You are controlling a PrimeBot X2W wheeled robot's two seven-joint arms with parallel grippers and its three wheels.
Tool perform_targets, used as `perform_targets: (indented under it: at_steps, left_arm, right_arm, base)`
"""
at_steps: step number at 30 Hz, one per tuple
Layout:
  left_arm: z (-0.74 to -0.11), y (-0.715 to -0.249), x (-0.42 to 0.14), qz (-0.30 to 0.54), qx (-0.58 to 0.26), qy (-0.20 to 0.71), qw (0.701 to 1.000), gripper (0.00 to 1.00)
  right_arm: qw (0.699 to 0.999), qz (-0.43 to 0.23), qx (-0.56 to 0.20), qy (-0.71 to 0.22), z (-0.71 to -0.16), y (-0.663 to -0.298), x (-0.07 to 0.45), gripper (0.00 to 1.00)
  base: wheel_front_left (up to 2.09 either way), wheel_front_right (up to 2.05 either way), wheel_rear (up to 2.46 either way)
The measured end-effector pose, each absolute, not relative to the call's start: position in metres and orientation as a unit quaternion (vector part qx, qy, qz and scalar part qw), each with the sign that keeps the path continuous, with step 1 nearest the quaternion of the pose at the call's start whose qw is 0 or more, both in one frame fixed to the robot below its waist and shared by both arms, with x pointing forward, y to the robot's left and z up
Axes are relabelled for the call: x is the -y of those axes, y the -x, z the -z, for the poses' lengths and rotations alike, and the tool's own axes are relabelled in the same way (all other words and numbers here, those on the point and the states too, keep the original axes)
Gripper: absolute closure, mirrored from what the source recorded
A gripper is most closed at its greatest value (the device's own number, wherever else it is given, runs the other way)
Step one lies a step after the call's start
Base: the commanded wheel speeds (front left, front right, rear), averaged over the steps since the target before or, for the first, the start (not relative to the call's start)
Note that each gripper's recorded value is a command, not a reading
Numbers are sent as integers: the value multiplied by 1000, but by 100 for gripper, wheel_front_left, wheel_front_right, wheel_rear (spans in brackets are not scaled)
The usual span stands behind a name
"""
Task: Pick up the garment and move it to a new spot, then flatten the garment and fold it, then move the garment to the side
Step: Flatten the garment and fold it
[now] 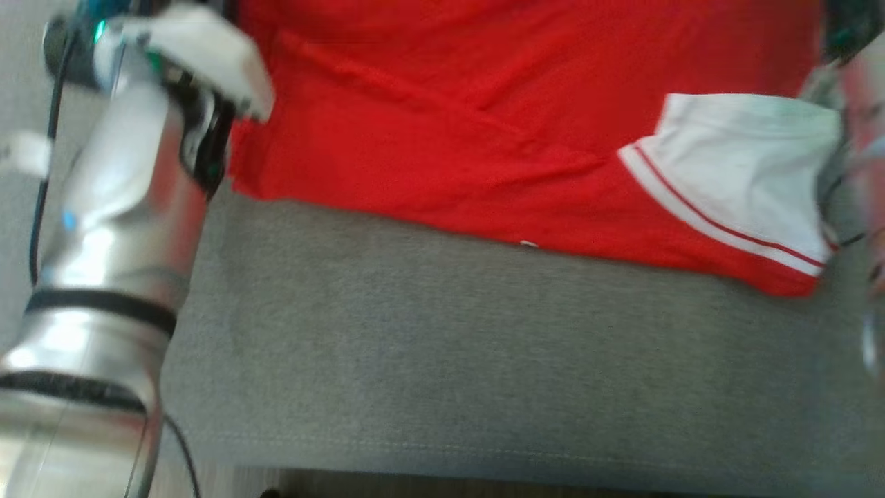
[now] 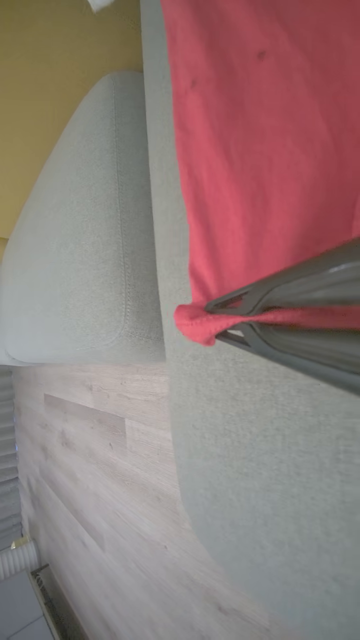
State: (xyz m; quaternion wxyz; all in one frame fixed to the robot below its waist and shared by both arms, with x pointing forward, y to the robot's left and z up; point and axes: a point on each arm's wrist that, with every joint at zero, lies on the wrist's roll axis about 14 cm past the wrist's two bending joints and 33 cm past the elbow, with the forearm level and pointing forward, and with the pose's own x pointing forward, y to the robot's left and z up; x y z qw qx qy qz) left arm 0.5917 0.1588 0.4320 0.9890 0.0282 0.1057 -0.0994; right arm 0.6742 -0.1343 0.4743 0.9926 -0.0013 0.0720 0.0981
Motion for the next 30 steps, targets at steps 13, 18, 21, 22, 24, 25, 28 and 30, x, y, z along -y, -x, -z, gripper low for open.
perform_targets:
  at_steps: [13,18,21,22,24,25,28,30]
  left_arm:
    - [-389,-529,-147,88,-166,12,982,100]
    - [-380,-508,-141,84,-179,28,980,100]
    - [-377,-500,-140,79,-182,33,980,100]
    - [-377,-498,-140,74,-181,34,980,100]
    - [-377,-495,-143,62,-181,38,981,40]
    - [-378,-493,-145,57,-177,37,982,0]
    - [-382,-485,-149,43,-168,34,984,0]
    - [-386,-474,-155,23,-156,36,987,0]
  right_arm:
    - [989,-109,-61,-82,-467,-558,150,100]
    - [984,-97,-87,-118,-448,-510,159,100]
    - [981,-91,-114,-132,-430,-485,161,100]
    - [979,-89,-127,-134,-423,-479,161,100]
    - [977,-84,-141,-139,-414,-470,161,66]
    - [976,-83,-146,-141,-412,-468,161,11]
    - [976,-79,-139,-151,-416,-470,160,0]
    - [977,-74,-126,-158,-423,-475,162,0]
  base:
    - [0,0,0]
    - [0,0,0]
    - [0,0,0]
    - [0,0,0]
    - [0,0,0]
    - [0,0,0]
    - [0,0,0]
    - [0,0,0]
